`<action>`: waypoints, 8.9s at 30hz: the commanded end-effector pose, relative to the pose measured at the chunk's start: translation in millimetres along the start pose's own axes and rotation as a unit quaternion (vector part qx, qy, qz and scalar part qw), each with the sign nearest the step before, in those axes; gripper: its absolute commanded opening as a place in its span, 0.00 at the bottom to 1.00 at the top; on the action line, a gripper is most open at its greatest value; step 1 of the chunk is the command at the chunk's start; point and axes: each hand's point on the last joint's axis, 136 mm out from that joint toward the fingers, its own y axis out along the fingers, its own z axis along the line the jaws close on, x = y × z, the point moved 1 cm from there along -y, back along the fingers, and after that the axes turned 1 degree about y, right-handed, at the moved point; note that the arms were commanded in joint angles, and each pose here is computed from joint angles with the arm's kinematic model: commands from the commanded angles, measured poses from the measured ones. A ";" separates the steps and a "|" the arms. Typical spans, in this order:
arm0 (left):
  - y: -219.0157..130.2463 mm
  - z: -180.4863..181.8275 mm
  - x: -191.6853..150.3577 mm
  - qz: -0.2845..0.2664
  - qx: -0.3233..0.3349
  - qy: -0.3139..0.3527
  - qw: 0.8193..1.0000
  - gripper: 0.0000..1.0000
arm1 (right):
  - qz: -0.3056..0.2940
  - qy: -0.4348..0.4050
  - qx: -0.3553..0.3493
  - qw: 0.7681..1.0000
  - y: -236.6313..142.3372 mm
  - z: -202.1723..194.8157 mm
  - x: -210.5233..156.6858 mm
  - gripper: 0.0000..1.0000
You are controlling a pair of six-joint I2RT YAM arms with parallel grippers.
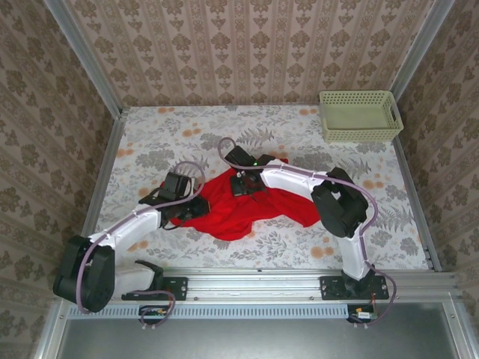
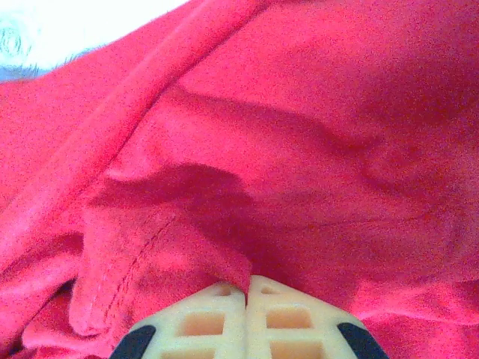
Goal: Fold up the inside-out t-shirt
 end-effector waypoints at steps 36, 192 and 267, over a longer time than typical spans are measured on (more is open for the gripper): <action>-28.2 -64.8 15.5 -0.064 -0.023 0.119 0.991 0.61 | -0.073 -0.003 -0.005 0.997 -105.0 -31.2 -40.6 0.49; 13.1 -117.9 8.7 -0.025 -0.151 0.125 0.980 0.30 | -0.065 -0.035 -0.031 0.997 -58.4 -49.0 -58.7 0.54; 43.5 -86.6 -78.2 -0.010 -0.052 0.139 0.989 0.36 | -0.034 -0.051 -0.019 0.998 -96.0 -32.9 -87.9 0.00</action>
